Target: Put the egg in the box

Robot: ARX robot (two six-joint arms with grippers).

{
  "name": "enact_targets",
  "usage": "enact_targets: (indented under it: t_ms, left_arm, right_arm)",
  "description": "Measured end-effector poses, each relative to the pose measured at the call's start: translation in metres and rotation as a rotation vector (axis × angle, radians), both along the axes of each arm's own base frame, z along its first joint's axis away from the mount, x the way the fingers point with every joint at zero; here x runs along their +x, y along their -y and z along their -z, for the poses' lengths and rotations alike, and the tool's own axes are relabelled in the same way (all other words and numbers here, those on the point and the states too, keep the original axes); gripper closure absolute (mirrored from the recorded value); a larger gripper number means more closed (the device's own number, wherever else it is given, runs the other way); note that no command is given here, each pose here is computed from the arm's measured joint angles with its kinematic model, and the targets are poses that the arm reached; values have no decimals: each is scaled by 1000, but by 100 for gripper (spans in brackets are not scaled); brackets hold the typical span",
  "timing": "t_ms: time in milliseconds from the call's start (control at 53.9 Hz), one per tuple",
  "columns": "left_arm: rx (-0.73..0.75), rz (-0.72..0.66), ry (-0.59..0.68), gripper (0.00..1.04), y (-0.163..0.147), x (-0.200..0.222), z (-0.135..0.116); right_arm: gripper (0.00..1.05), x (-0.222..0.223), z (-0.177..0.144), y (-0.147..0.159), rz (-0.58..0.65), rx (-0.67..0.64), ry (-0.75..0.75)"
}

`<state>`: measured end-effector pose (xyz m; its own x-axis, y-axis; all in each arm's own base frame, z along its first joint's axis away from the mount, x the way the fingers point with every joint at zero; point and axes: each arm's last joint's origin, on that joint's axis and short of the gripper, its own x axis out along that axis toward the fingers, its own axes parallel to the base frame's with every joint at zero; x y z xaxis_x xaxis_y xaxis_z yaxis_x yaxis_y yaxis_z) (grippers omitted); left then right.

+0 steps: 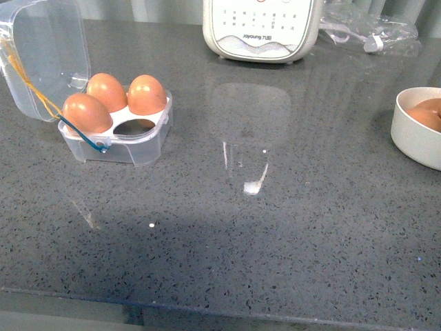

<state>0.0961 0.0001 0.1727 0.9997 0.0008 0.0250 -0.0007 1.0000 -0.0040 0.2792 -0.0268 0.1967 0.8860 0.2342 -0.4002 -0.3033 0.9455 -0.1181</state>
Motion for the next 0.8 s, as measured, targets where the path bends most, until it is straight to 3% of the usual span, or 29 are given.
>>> enact_targets:
  t_ms: [575,797]
  left_arm:
    - [0,0,0,7,0,0,0]
    - [0,0,0,7,0,0,0]
  right_arm:
    - [8,16,13,-10,-4,22,-40]
    - [47,19,13,-12,3,31,-28]
